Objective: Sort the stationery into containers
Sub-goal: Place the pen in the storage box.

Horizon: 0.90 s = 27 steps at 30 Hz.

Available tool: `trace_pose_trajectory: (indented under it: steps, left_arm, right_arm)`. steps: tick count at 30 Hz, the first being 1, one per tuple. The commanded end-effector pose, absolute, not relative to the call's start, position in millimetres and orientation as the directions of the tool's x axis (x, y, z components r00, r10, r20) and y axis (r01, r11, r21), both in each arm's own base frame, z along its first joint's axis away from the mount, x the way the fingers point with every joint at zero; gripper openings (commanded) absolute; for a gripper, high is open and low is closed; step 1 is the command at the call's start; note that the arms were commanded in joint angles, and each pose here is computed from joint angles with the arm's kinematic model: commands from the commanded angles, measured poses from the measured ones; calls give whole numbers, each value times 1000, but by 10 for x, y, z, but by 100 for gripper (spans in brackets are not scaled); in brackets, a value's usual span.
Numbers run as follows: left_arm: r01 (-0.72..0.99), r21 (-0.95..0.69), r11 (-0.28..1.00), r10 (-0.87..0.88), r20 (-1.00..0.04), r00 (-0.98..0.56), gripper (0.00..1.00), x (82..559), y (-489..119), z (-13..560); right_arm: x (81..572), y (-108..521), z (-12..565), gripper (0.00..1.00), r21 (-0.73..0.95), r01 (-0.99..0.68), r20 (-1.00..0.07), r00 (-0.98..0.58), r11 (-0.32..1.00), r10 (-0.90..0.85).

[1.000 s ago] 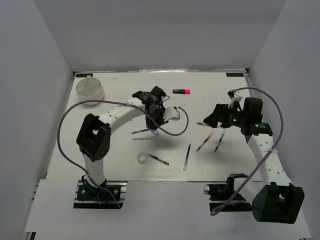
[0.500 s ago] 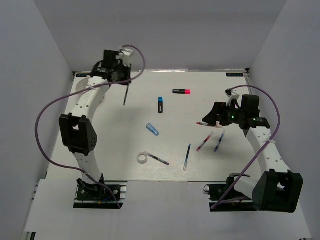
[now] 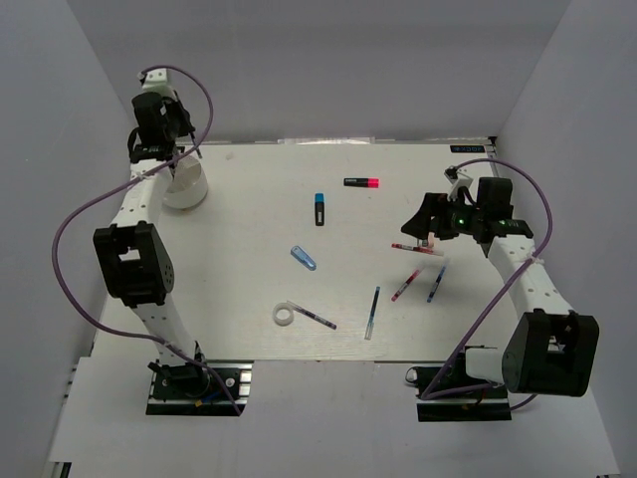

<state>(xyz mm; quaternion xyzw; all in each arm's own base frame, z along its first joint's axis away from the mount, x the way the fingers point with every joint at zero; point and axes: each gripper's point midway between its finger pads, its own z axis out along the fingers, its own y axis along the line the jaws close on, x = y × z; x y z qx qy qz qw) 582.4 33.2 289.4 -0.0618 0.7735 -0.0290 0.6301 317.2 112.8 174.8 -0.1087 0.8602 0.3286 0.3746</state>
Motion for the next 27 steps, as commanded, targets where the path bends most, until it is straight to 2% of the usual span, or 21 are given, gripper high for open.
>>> trace_pose_trajectory:
  steps: [1,5,9,27]
  left_arm:
    - [-121,-152,981,-153,-988,-3,0,5962,718,3381]
    - [-280,-117,953,-120,-993,7,0,6004,1067,3340]
    - [-361,-95,928,-99,-995,7,0,5971,1301,3251]
    - [-385,-31,922,-78,-991,-107,0,5808,1415,2879]
  right_arm:
    - [3303,1139,1953,87,447,-491,-769,-637,747,41]
    - [3305,1145,1897,86,457,-487,-755,-655,745,35]
    - [3326,1155,1879,85,470,-483,-749,-661,739,44]
    - [3310,1144,1842,85,465,-477,-743,-668,745,36]
